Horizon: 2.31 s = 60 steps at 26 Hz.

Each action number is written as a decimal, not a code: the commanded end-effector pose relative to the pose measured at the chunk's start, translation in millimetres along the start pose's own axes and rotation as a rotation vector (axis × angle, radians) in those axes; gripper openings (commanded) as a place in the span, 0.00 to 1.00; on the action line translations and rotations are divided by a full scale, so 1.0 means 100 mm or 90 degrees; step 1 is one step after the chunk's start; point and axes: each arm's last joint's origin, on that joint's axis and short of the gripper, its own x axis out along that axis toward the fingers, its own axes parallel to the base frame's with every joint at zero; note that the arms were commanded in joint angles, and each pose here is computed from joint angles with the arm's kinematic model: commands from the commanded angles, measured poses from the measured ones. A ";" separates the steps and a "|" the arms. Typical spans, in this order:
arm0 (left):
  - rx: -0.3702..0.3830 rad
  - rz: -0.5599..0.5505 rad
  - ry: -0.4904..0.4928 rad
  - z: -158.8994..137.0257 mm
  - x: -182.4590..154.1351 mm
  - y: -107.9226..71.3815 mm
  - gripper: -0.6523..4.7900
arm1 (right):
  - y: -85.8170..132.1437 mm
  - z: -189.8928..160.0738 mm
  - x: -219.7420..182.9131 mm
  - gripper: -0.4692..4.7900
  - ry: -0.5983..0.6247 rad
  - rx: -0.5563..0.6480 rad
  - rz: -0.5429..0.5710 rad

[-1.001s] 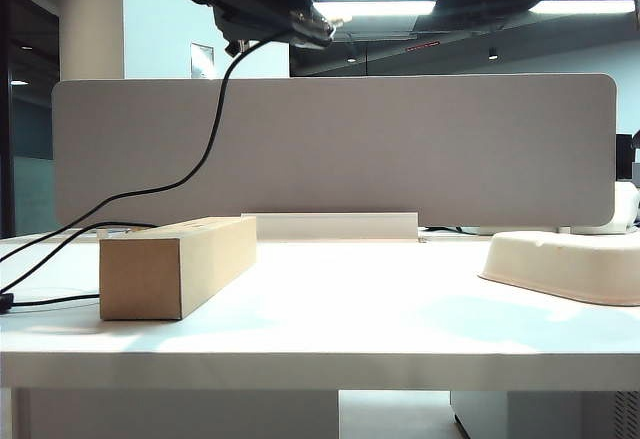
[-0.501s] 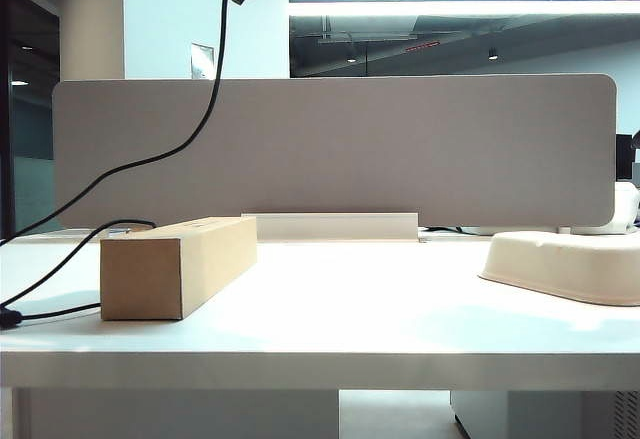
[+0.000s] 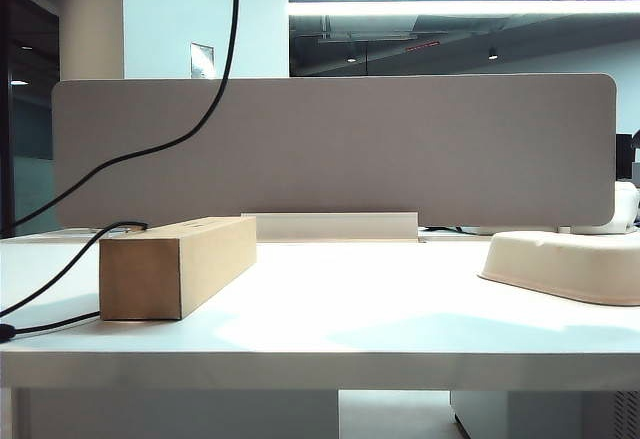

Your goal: Pick up the charging cable and the phone, plug the charging cable into the charging port on the phone, and finally place them back on the table.

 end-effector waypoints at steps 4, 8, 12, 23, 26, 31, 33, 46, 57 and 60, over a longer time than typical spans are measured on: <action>0.064 -0.001 -0.045 0.17 0.04 0.04 0.11 | 0.03 0.06 0.01 0.07 -0.053 0.002 -0.011; 0.084 0.007 -0.059 0.24 0.08 0.10 0.11 | 0.05 0.09 0.01 0.07 -0.076 0.015 -0.004; 0.099 0.010 -0.068 0.27 0.09 0.12 0.11 | 0.07 0.12 0.01 0.07 -0.094 0.016 0.011; 0.097 0.000 -0.070 0.30 0.16 0.11 0.11 | -0.01 0.09 0.14 0.07 -0.130 0.102 0.063; 0.102 0.002 -0.072 0.31 0.15 0.12 0.11 | -0.02 0.09 0.14 0.07 -0.132 0.129 0.054; 0.106 0.001 -0.074 0.32 0.15 0.12 0.11 | -0.07 0.05 0.15 0.07 -0.115 0.149 0.030; 0.109 0.000 -0.076 0.32 0.15 0.12 0.11 | -0.07 0.05 0.15 0.07 -0.112 0.152 0.025; 0.078 0.001 -0.079 0.32 0.17 0.18 0.11 | -0.07 0.05 0.15 0.07 -0.109 0.151 0.029; 0.083 0.015 -0.073 0.31 0.17 0.19 0.11 | -0.07 0.05 0.15 0.07 -0.104 0.151 0.032; 0.085 0.019 -0.074 0.31 0.15 0.19 0.11 | -0.07 0.04 0.15 0.07 -0.096 0.150 0.037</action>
